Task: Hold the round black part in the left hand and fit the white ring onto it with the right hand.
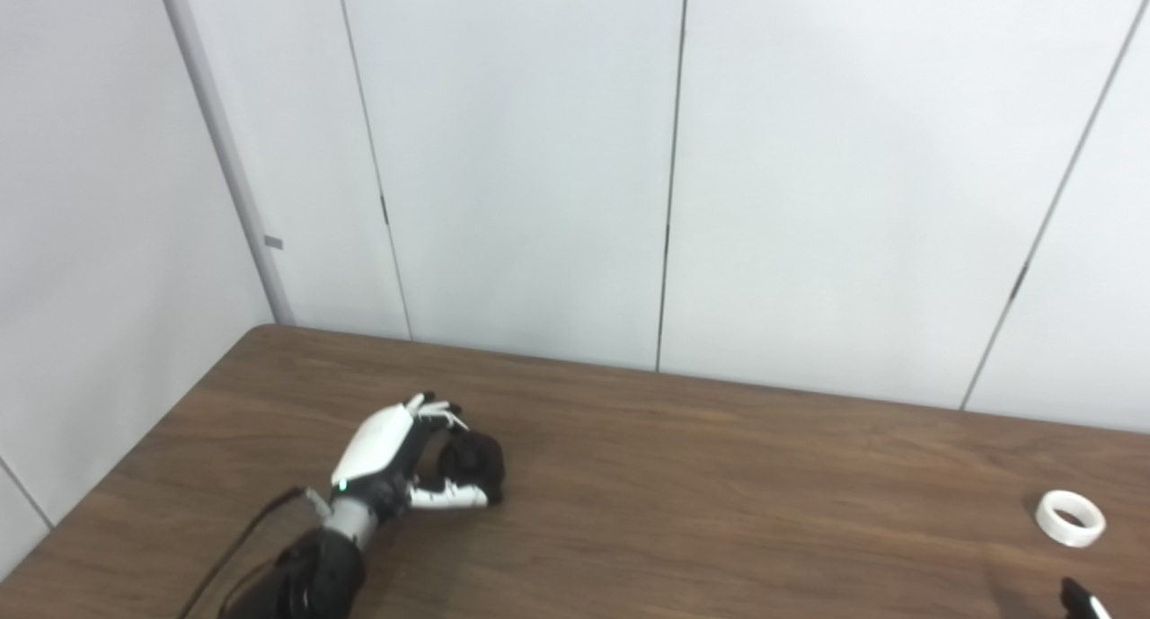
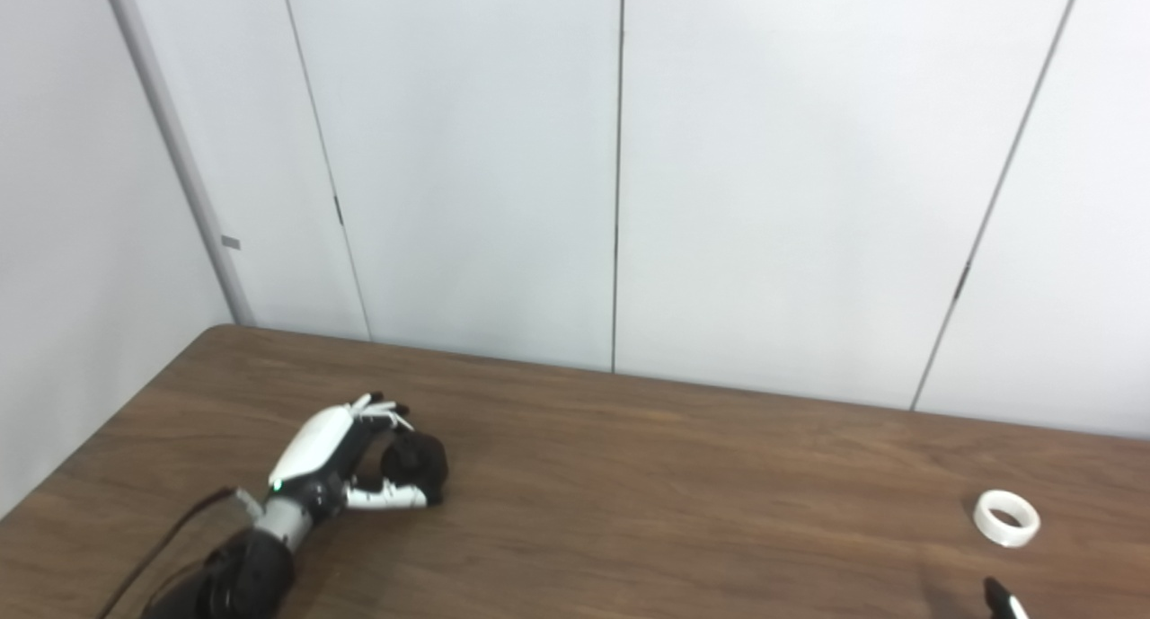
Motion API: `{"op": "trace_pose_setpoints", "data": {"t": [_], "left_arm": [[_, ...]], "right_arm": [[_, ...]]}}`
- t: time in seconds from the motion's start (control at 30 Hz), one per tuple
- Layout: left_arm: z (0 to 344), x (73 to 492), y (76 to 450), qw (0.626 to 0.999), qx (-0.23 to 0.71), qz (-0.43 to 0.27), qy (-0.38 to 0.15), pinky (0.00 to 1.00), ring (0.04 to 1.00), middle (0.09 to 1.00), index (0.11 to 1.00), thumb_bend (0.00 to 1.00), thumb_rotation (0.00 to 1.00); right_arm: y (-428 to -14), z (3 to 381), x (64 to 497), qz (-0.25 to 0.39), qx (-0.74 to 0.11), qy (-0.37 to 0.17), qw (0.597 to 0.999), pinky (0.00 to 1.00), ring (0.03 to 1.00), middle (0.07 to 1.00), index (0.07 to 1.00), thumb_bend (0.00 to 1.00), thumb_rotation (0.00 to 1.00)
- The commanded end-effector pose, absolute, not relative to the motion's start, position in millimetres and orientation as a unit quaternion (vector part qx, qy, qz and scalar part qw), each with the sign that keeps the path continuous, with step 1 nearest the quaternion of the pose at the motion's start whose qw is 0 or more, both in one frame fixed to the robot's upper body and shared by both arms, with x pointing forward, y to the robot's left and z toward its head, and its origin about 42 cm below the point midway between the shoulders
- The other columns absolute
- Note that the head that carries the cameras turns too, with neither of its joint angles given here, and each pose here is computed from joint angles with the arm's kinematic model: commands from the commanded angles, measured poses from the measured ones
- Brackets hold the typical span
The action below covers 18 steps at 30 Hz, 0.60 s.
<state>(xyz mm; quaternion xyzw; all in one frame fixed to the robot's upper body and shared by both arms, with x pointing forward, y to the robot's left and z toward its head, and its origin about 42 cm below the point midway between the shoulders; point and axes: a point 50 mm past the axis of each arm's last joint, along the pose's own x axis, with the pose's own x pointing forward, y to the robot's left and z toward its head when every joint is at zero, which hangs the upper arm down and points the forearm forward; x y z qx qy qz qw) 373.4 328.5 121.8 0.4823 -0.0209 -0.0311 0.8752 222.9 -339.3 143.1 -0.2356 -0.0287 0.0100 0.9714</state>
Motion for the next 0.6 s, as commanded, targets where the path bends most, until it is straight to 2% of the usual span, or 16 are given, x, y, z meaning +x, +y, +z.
{"op": "trace_pose_setpoints", "data": {"t": [0.0, 0.1, 0.13, 0.2, 0.27, 0.33, 0.4, 0.43, 0.5, 0.57], "left_arm": [[105.3, 359.8, 301.9, 0.869, 0.484, -0.101, 0.003, 1.00, 0.990, 0.872, 0.478, 0.52, 0.05], [109.1, 349.7, 292.2, 0.870, 0.478, -0.117, -0.008, 1.00, 0.990, 0.871, 0.479, 0.52, 0.05], [109.6, 345.5, 288.8, 0.869, 0.479, -0.125, -0.011, 1.00, 0.990, 0.871, 0.479, 0.52, 0.05], [110.3, 336.5, 280.0, 0.870, 0.472, -0.142, -0.017, 1.00, 0.990, 0.869, 0.479, 0.52, 0.05], [109.3, 328.5, 270.7, 0.868, 0.471, -0.153, -0.030, 1.00, 0.976, 0.858, 0.480, 0.52, 0.05], [106.8, 320.9, 259.9, 0.864, 0.475, -0.163, -0.043, 1.00, 0.970, 0.855, 0.480, 0.52, 0.05], [103.8, 314.4, 251.2, 0.860, 0.477, -0.173, -0.053, 1.00, 0.966, 0.850, 0.480, 0.52, 0.05], [102.4, 311.1, 247.0, 0.859, 0.476, -0.179, -0.058, 1.00, 0.969, 0.851, 0.480, 0.52, 0.05], [100.7, 305.4, 241.2, 0.857, 0.474, -0.190, -0.067, 1.00, 0.970, 0.848, 0.480, 0.52, 0.05], [100.3, 299.3, 235.0, 0.854, 0.473, -0.203, -0.077, 1.00, 0.966, 0.846, 0.480, 0.52, 0.05]], "right_arm": [[-349.5, 168.7, 237.7, -0.008, -0.265, -0.077, 0.961, 0.98, 1.000, 1.000, 1.000, 0.44, 0.53], [-356.7, 181.0, 248.6, -0.022, -0.294, -0.074, 0.953, 0.96, 1.000, 1.000, 0.993, 0.47, 0.49], [-358.7, 187.8, 252.9, -0.029, -0.300, -0.069, 0.951, 0.95, 1.000, 1.000, 0.982, 0.48, 0.45], [-363.7, 202.8, 263.2, -0.045, -0.320, -0.072, 0.944, 0.92, 1.000, 1.000, 0.957, 0.54, 0.36], [-367.5, 218.0, 273.2, -0.060, -0.354, -0.077, 0.930, 0.87, 0.977, 0.990, 0.910, 0.65, 0.27], [-370.7, 233.1, 284.4, -0.071, -0.386, -0.079, 0.916, 0.85, 0.973, 0.988, 0.897, 0.70, 0.25], [-372.4, 245.9, 296.4, -0.080, -0.400, -0.083, 0.909, 0.85, 0.981, 0.994, 0.883, 0.76, 0.14], [-374.2, 252.3, 303.3, -0.084, -0.412, -0.088, 0.903, 0.82, 0.965, 0.984, 0.859, 0.80, 0.09], [-378.9, 262.1, 315.6, -0.092, -0.443, -0.092, 0.887, 0.77, 0.920, 0.934, 0.810, 0.85, 0.07], [-384.7, 271.9, 328.8, -0.095, -0.473, -0.092, 0.871, 0.75, 0.892, 0.897, 0.774, 0.89, 0.13]]}}
